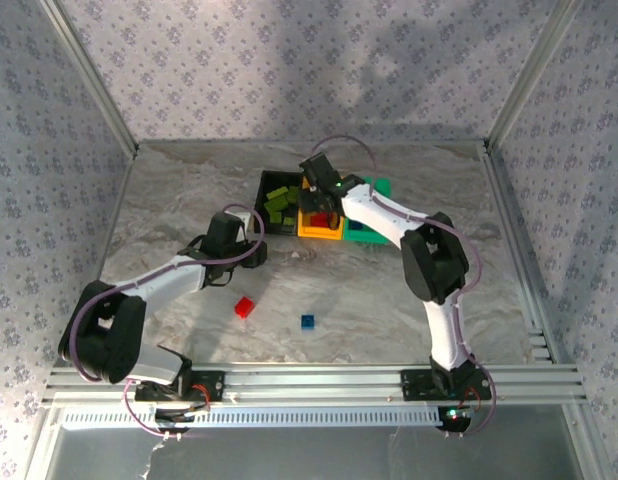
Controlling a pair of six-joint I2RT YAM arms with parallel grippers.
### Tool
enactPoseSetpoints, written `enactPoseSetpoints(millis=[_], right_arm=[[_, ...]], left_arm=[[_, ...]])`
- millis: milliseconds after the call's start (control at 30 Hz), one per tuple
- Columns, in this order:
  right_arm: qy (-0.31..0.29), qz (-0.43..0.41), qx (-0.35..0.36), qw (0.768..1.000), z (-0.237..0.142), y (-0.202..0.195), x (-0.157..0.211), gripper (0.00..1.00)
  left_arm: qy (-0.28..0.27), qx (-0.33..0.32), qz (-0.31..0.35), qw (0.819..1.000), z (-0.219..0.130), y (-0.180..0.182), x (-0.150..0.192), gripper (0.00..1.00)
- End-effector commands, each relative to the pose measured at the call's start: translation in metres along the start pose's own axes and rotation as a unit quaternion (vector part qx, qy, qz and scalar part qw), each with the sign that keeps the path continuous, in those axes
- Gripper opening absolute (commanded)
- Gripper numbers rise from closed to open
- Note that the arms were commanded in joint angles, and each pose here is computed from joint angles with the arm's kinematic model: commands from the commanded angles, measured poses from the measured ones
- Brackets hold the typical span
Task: Sort the legos into containers by color
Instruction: Place the lego in the container, then pick up the lego from the bottom-center of the table.
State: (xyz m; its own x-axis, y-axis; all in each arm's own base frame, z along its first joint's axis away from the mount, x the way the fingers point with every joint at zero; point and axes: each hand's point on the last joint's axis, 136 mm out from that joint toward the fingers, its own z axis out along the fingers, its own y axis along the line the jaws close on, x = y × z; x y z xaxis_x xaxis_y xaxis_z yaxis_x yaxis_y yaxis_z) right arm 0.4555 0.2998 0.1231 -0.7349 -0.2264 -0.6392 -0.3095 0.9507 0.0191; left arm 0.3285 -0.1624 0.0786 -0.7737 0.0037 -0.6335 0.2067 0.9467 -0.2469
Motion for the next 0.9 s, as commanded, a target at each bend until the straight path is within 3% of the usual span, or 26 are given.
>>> enactPoseSetpoints(millis=[0, 400, 533, 867], right_arm=[[-0.007, -0.040, -0.011, 0.999, -0.028, 0.022, 0.009, 0.59], [0.011, -0.103, -0.073, 0.992, -0.066, 0.106, 0.079, 0.59], [0.019, -0.092, -0.091, 0.991, -0.074, 0.132, 0.100, 0.59], [0.027, -0.119, -0.168, 0.978, -0.086, 0.199, 0.141, 0.60]], left_arm=[[-0.026, 0.011, -0.012, 1.000, -0.011, -0.003, -0.019, 0.56], [-0.049, 0.033, -0.069, 0.996, -0.025, 0.008, -0.025, 0.55], [-0.064, 0.010, -0.081, 0.995, -0.030, 0.023, -0.025, 0.55], [-0.051, 0.016, -0.125, 0.991, -0.019, 0.037, -0.019, 0.55]])
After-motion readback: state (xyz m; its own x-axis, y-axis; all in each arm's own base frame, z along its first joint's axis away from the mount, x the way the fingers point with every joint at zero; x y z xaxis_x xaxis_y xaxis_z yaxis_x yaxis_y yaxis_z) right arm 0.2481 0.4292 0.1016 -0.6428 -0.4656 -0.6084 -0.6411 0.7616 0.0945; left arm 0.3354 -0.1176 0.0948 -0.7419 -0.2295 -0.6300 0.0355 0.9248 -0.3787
